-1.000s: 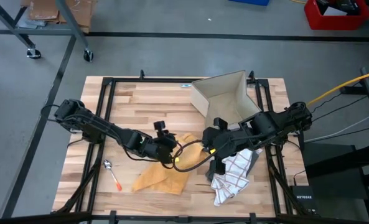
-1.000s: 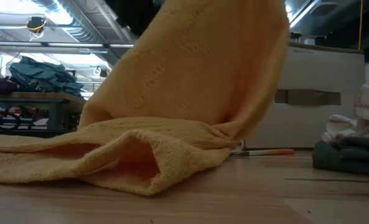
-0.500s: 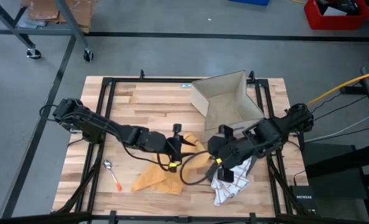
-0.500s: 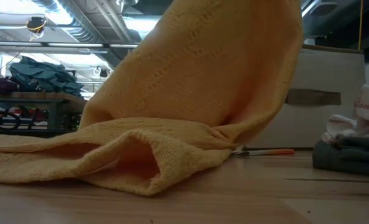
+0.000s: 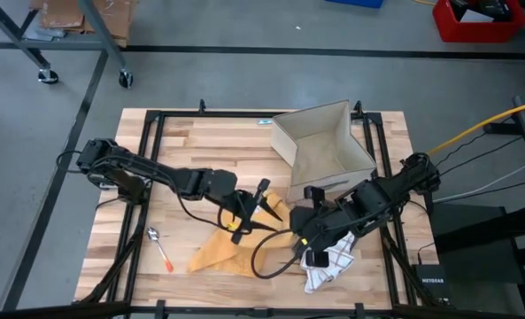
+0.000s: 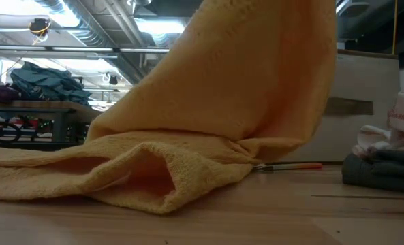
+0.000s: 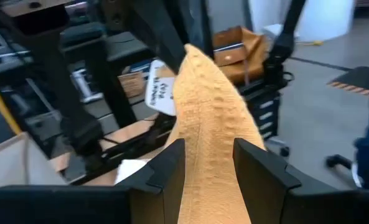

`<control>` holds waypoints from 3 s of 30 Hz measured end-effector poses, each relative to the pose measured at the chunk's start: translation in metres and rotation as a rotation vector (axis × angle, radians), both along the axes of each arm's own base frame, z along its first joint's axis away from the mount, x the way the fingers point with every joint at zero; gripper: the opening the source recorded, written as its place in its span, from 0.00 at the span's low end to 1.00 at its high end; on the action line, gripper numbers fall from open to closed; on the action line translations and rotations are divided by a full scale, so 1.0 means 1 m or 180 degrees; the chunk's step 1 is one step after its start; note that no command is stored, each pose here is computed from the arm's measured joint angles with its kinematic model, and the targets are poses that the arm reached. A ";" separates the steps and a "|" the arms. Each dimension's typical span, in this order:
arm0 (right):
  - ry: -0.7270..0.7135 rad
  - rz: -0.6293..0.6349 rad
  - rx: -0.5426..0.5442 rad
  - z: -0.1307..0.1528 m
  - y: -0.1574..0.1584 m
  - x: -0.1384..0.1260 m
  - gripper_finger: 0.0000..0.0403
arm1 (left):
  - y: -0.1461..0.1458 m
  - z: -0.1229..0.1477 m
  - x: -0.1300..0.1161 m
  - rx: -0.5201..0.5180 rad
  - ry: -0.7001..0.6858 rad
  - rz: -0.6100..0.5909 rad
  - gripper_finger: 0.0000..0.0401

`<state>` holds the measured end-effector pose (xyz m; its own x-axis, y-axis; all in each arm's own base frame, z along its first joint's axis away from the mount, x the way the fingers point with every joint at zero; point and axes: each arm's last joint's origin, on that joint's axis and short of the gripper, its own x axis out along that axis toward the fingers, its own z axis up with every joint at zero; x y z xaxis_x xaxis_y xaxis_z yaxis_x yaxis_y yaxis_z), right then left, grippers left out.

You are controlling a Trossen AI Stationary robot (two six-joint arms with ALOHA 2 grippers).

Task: Fold towel
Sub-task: Fold the orange kitchen towel

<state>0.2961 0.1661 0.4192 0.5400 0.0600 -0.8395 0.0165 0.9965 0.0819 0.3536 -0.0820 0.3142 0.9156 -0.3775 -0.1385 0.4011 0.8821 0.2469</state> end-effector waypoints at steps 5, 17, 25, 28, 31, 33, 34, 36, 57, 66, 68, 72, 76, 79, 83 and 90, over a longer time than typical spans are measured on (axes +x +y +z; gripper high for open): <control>-0.0002 0.0125 -0.0076 -0.004 0.003 0.004 0.02 | 0.001 0.000 0.000 -0.0106 0.0059 -0.0138 0.32; -0.0072 0.0041 -0.0208 -0.004 0.002 0.006 0.02 | -0.009 -0.005 -0.002 -0.0339 0.0280 -0.0196 0.32; -0.0078 0.0036 -0.0211 -0.004 0.002 0.006 0.02 | -0.012 -0.017 -0.006 -0.0338 0.0735 -0.0176 0.32; -0.0079 0.0037 -0.0211 -0.004 0.002 0.006 0.02 | -0.013 -0.019 -0.006 -0.0377 0.0806 -0.0154 0.32; -0.0080 0.0037 -0.0210 -0.004 0.002 0.006 0.02 | -0.013 -0.018 -0.006 -0.0452 0.0798 -0.0057 0.32; -0.0080 0.0036 -0.0210 -0.004 0.002 0.006 0.02 | -0.013 -0.018 -0.006 -0.0524 0.0831 -0.0019 0.32; -0.0080 0.0037 -0.0210 -0.004 0.002 0.006 0.02 | -0.013 -0.018 -0.006 -0.0543 0.0842 -0.0006 0.32; -0.0081 0.0036 -0.0209 -0.004 0.002 0.006 0.02 | -0.013 -0.020 -0.004 -0.0534 0.0845 -0.0004 0.32; -0.0004 0.0129 -0.0077 -0.004 0.003 0.005 0.02 | -0.031 -0.043 0.004 -0.0271 0.0939 -0.0155 0.32; 0.0034 0.0174 -0.0010 -0.004 0.004 0.005 0.02 | -0.027 -0.040 0.005 -0.0129 0.0792 0.0290 0.32; 0.0042 0.0207 0.0009 -0.004 0.007 0.003 0.02 | -0.027 -0.040 0.005 -0.0168 0.0807 0.0311 0.32; 0.0047 0.0324 -0.0002 -0.005 0.019 -0.003 0.02 | -0.028 -0.040 0.005 -0.0200 0.0819 0.0311 0.32; -0.0011 0.0430 -0.0048 -0.008 0.034 -0.007 0.02 | -0.028 -0.041 0.005 -0.0181 0.0823 0.0306 0.32; -0.0061 0.0484 -0.0057 -0.011 0.044 -0.008 0.02 | -0.028 -0.038 0.006 -0.0141 0.0714 0.0284 0.32; -0.0008 0.0544 -0.0116 -0.019 0.055 -0.007 0.02 | -0.031 -0.030 0.008 -0.0250 0.0453 0.0114 0.32; 0.0155 0.0631 -0.0163 -0.039 0.072 0.002 0.02 | -0.036 -0.024 0.008 -0.0117 0.0157 -0.0080 0.32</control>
